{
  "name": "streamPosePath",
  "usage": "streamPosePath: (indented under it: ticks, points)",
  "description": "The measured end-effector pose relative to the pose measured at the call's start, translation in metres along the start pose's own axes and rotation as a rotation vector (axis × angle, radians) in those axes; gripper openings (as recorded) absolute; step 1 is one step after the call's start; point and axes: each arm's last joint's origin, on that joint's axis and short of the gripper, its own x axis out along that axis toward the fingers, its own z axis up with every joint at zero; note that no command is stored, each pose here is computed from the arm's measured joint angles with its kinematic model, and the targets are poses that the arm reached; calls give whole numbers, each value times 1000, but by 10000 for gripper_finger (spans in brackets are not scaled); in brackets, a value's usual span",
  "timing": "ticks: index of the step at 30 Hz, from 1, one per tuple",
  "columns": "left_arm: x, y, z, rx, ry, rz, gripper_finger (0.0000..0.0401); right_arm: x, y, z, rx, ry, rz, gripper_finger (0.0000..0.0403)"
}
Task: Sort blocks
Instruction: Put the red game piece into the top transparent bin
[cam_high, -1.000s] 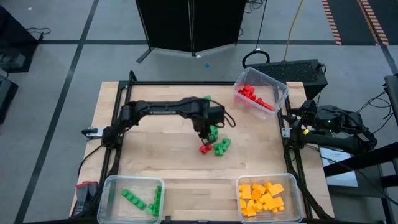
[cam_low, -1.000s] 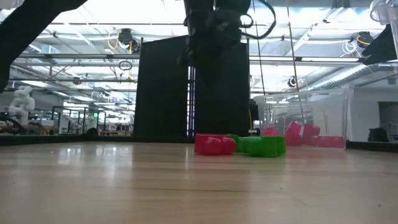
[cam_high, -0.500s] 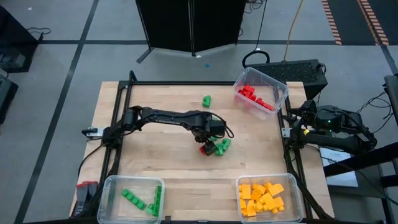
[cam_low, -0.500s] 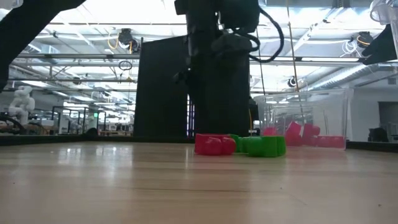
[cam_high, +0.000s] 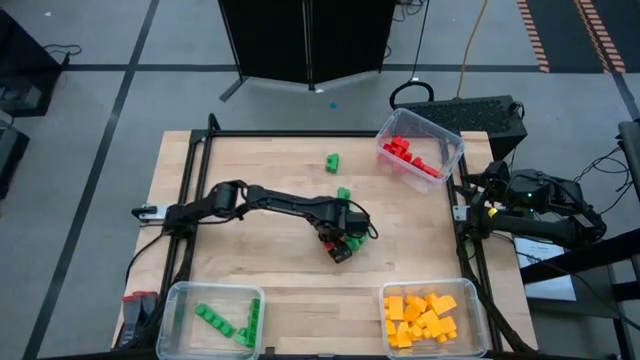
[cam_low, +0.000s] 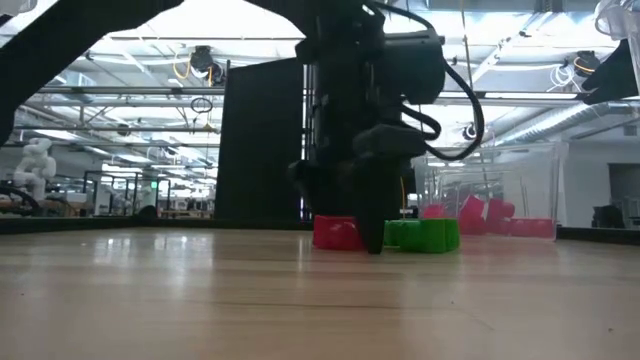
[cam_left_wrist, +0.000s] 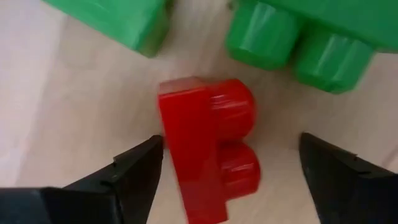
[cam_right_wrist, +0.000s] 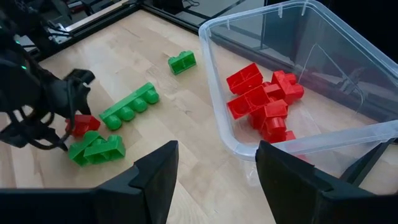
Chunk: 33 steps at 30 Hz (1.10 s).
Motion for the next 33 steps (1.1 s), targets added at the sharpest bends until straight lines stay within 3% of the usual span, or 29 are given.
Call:
streamPosePath:
  ticks: [5,12,19,24,33]
  points:
    - [15,1,2,-4,33,0,249,0,0,0,2,0,0,208]
    - [16,2,2,-4,31,11,39,0,0,0,3,0,0,208]
    - [6,2,2,-7,33,8,31,0,0,0,0,1,0,208]
    - [-23,3,5,-27,-29,6,1,0,0,0,0,0,0,208]
    - [-86,27,20,-94,-196,-6,4,0,0,0,0,1,0,208]
